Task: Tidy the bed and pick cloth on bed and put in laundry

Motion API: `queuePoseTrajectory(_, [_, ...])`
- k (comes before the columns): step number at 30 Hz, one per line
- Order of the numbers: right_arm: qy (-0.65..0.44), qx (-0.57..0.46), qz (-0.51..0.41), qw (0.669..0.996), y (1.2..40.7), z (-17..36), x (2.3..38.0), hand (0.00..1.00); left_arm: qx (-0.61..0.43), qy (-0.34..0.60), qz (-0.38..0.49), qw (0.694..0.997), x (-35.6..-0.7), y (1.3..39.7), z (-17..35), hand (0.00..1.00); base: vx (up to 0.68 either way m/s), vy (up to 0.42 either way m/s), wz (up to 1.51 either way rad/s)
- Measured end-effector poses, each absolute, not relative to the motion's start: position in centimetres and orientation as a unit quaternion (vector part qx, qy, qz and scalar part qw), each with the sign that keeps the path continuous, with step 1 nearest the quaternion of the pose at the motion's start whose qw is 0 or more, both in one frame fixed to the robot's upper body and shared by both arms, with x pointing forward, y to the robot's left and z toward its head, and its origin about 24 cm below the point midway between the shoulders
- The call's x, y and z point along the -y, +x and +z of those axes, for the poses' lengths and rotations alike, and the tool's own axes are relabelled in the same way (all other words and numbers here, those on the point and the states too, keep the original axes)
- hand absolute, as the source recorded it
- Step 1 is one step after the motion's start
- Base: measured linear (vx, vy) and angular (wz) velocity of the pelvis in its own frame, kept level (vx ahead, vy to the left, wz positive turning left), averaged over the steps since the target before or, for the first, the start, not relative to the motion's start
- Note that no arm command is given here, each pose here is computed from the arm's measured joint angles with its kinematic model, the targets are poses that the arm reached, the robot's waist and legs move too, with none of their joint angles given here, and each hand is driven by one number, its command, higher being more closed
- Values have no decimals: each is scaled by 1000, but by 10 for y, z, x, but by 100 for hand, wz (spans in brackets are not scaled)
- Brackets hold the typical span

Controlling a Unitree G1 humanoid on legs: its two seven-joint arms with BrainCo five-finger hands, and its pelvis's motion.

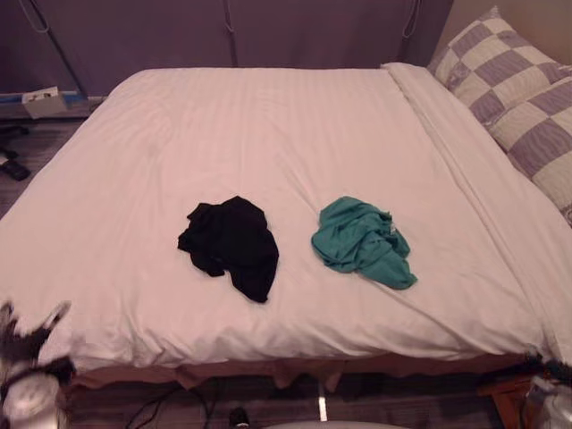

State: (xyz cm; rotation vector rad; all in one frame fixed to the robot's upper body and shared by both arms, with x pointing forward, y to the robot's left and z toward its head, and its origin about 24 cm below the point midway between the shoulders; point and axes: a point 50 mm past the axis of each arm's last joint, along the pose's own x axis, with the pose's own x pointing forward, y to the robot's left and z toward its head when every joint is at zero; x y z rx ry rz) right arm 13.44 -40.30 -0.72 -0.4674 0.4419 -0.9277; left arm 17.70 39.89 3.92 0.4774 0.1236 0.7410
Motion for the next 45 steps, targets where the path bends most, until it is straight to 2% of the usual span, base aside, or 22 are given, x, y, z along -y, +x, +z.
queuePoseTrajectory(5, [-406, -162, -333, 836, 184, 37, 399, 0, 75, 316, 225, 919, -343, 238, 93, 0, 60, -9, 0])
queuePoseTrajectory(13, [-453, -131, -232, 851, 232, 48, 369, 0, 85, 356, 89, 926, -289, 285, 102, 0, 24, -22, -7])
queuePoseTrajectory(19, [-450, -33, -226, 863, 283, 97, 346, 0, 85, 374, 78, 920, -273, 324, 123, 0, -122, 3, -19])
queuePoseTrajectory(28, [-441, 29, -238, 865, 299, 137, 338, 0, 20, 420, 118, 900, -290, 341, 137, 0, -87, 24, -10])
queuePoseTrajectory(29, [-435, 40, -241, 867, 301, 144, 337, 0, 19, 425, 128, 896, -293, 343, 143, 100, -71, 1, -3])
queuePoseTrajectory(35, [-435, 60, -243, 865, 303, 156, 333, 0, 9, 469, 156, 869, -300, 348, 158, 100, 12, -27, 7])
queuePoseTrajectory(39, [-439, 95, -229, 863, 318, 177, 319, 0, 3, 475, 157, 866, -300, 349, 155, 100, 26, -61, 3])
queuePoseTrajectory(41, [-448, 125, -206, 861, 330, 192, 301, 0, 7, 458, 154, 875, -297, 350, 150, 100, 13, -50, 3])
queuePoseTrajectory(45, [-460, 177, -170, 853, 351, 224, 270, 0, 44, 331, 130, 934, -275, 352, 131, 100, 16, -53, 13])
